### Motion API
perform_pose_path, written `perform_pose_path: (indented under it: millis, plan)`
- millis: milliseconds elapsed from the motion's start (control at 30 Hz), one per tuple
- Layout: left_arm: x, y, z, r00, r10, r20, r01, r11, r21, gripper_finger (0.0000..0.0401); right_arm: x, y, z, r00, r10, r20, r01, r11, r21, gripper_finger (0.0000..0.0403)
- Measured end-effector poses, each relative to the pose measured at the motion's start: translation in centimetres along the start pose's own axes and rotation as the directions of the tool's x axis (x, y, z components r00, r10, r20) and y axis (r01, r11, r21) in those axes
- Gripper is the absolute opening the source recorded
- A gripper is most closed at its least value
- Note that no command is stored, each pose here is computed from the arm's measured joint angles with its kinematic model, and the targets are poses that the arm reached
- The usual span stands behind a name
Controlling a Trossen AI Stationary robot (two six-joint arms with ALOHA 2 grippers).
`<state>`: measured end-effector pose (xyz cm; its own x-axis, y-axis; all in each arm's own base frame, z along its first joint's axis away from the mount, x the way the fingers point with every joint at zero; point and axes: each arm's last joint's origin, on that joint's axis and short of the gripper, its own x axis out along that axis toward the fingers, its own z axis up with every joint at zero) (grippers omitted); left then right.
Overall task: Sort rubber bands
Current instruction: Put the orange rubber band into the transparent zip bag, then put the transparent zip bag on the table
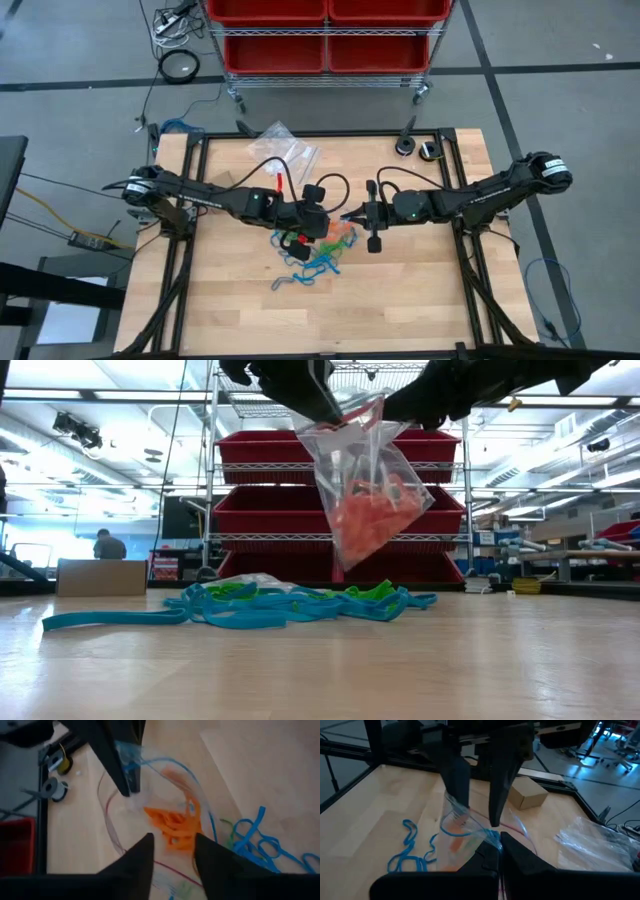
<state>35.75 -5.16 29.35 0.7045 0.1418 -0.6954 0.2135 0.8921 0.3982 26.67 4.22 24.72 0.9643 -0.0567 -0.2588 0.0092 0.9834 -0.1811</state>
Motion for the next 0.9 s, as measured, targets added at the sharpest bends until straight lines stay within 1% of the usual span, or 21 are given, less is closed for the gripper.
perform_pose_path:
  millis: [100,167,233,367,467,567,667,733,800,900]
  plan:
    - [-0.3,-0.1,-0.2,1.000,-0.009,-0.023,0.009,1.000,-0.018,0.0194,0.0,0.0,0.0,1.000,0.000,0.000,0.000,1.000,0.000,0.0000]
    - [-0.9,-0.2,-0.2,1.000,-0.009,-0.021,0.008,1.000,-0.015,0.0210,0.0,0.0,0.0,1.000,0.000,0.000,0.000,1.000,0.000,0.0000]
    - [-1.8,-0.4,0.3,1.000,-0.005,0.021,0.006,1.000,-0.031,0.0218,0.0,0.0,0.0,1.000,-0.001,0.000,0.001,1.000,0.000,0.0000]
    - [-4.2,-0.5,1.1,0.994,0.011,0.112,-0.006,0.999,-0.042,0.0221,0.0,0.0,0.0,1.000,-0.002,0.000,0.002,1.000,0.001,0.0000]
    - [-5.4,-0.1,1.1,0.990,0.060,0.126,-0.053,0.997,-0.056,0.0220,0.0,0.0,0.1,1.000,-0.004,0.009,0.004,1.000,0.003,0.0000]
    - [-6.2,0.1,1.0,0.989,0.076,0.129,-0.063,0.993,-0.096,0.0219,0.0,0.0,0.2,1.000,-0.006,0.024,0.006,1.000,0.008,0.0000]
    - [-6.8,-0.1,0.7,0.993,0.050,0.112,-0.033,0.988,-0.149,0.0219,0.0,-0.1,0.4,0.999,-0.007,0.037,0.005,0.999,0.036,0.0000]
    - [-6.9,-0.7,0.4,0.997,0.016,0.081,-0.002,0.985,-0.170,0.0219,0.0,0.0,0.6,0.998,0.014,0.063,-0.017,0.998,0.056,0.0000]
    - [-6.8,-1.7,0.2,0.998,-0.016,0.066,0.028,0.983,-0.183,0.0219,0.0,0.0,0.8,0.996,0.028,0.084,-0.034,0.997,0.069,0.0000]
    - [-6.7,-3.6,0.0,0.996,-0.052,0.071,0.064,0.981,-0.184,0.0219,0.0,-0.2,0.6,0.997,0.029,0.065,-0.035,0.996,0.084,0.0000]
